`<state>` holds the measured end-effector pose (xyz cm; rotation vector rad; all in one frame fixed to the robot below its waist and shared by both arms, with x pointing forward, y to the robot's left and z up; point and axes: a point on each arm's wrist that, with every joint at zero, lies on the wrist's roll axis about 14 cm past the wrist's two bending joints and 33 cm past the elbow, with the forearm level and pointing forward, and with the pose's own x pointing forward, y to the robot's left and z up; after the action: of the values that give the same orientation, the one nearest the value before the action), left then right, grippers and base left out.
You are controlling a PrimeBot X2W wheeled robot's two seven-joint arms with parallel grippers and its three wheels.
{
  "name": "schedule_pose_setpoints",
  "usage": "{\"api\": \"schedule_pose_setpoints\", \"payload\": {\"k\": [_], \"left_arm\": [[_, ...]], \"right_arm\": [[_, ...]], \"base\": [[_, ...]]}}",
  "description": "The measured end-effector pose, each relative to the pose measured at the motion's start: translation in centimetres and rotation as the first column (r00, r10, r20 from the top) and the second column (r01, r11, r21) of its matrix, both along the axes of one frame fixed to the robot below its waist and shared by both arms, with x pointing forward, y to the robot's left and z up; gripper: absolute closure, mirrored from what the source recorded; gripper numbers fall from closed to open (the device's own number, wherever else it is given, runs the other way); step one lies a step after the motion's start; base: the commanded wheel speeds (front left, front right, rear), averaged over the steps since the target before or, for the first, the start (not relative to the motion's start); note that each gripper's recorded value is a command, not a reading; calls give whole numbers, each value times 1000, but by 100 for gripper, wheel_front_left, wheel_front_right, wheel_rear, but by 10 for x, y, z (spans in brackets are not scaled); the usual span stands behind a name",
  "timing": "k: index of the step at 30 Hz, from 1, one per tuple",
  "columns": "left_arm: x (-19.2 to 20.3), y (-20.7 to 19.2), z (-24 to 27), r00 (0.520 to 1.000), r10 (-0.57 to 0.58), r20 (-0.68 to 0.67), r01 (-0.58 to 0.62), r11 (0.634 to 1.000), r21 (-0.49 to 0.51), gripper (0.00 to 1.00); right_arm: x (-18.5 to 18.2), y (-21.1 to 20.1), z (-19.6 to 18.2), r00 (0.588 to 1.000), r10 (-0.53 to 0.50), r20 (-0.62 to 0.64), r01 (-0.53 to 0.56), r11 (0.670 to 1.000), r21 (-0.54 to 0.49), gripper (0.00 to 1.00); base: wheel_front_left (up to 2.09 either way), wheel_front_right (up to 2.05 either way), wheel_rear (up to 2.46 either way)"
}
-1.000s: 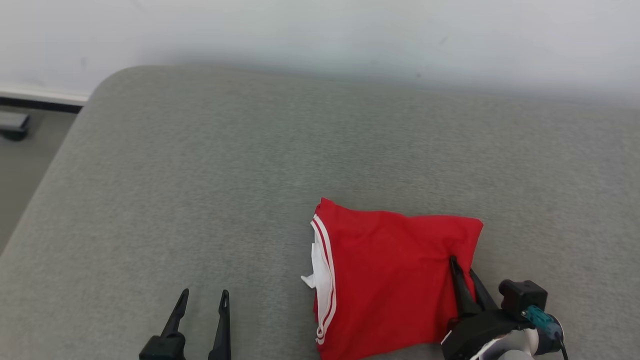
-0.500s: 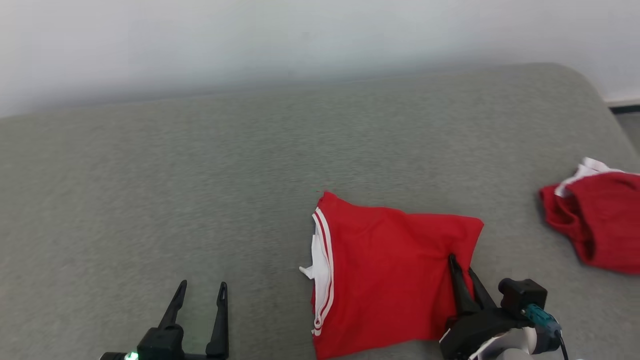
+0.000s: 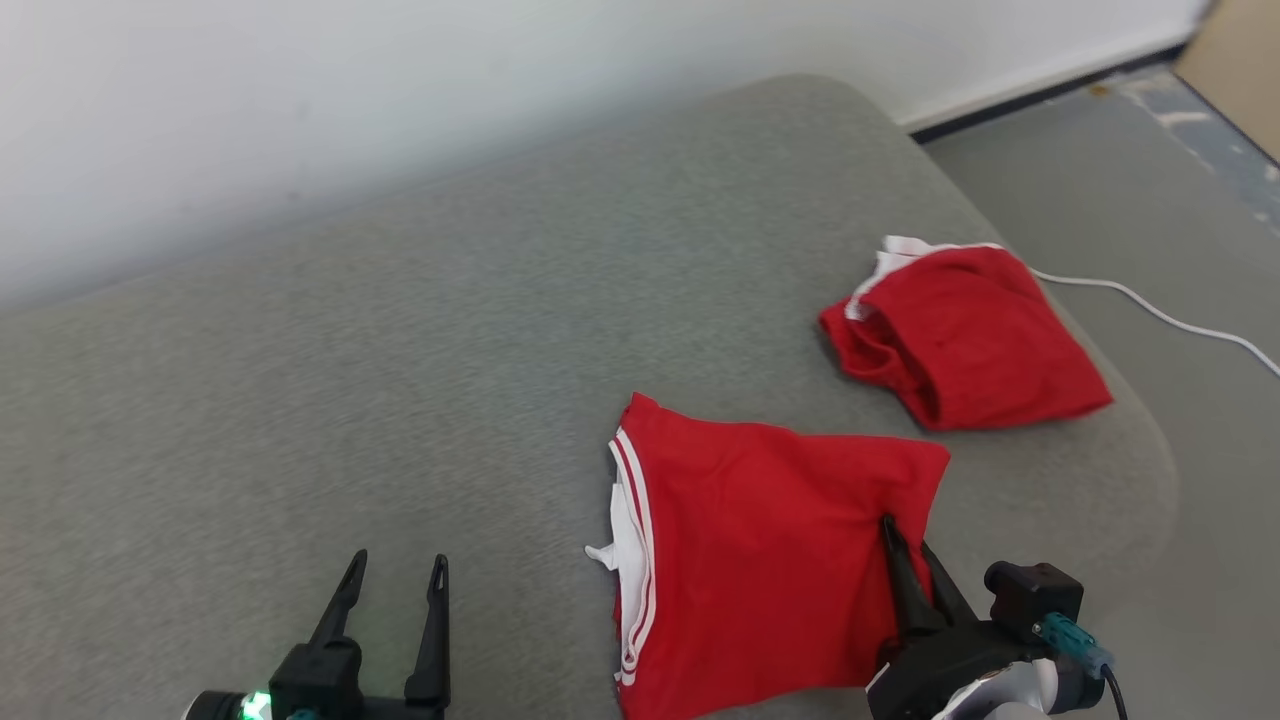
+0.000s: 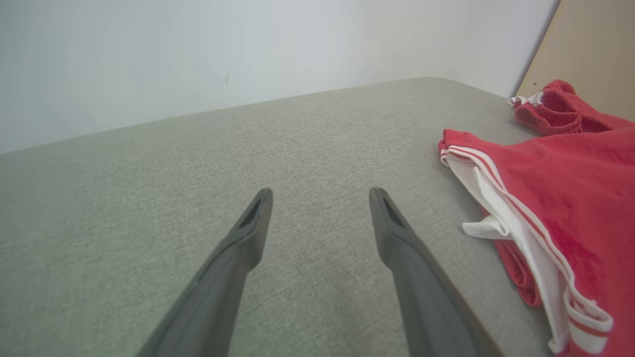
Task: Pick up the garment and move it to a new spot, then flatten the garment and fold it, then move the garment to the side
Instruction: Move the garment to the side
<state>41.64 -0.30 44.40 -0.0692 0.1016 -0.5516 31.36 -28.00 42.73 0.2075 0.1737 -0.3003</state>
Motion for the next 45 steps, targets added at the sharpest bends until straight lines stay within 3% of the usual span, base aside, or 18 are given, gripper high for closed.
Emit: {"api": "schedule_pose_setpoints", "payload": {"k": [10, 18, 25, 30, 36, 37, 38, 39, 45], "left_arm": [[3, -62, -1, 985, -172, 4, 172, 985, -29, 0], [14, -65, -11, 985, -173, -9, 172, 984, -38, 0], [22, -52, -19, 989, -146, -9, 146, 989, -20, 0], [35, -26, -25, 996, -89, 0, 89, 996, 11, 0], [45, -2, -27, 1000, -25, 11, 25, 999, 24, 0], [47, 2, -27, 1000, -15, 14, 14, 1000, 24, 0], [48, 6, -28, 1000, -4, 14, 4, 1000, 26, 0], [49, 9, -29, 1000, 5, 11, -5, 1000, 29, 0], [53, 27, -39, 999, 54, -6, -54, 998, 44, 0]], "right_arm": [[-32, -35, 5, 991, -134, -1, 134, 991, -17, 100], [11, -23, 22, 1000, 3, -14, -5, 986, -166, 100], [70, -54, 69, 997, 79, -2, -74, 923, -378, 100], [97, -118, 96, 999, -9, -33, -9, 862, -507, 100], [99, -177, 95, 984, -136, -117, 43, 811, -584, 100], [100, -184, 95, 980, -157, -119, 58, 807, -588, 97], [100, -190, 97, 977, -173, -122, 67, 798, -599, 33], [103, -195, 100, 976, -188, -113, 81, 788, -610, 0], [120, -200, 114, 972, -231, -36, 158, 761, -629, 0]], "base": [[0, 0, 0], [0, 0, 0], [0, 0, 0], [0, 0, 0], [0, 0, 0], [0, 0, 0], [0, 0, 0], [0, 0, 0], [0, 0, 0]]}}
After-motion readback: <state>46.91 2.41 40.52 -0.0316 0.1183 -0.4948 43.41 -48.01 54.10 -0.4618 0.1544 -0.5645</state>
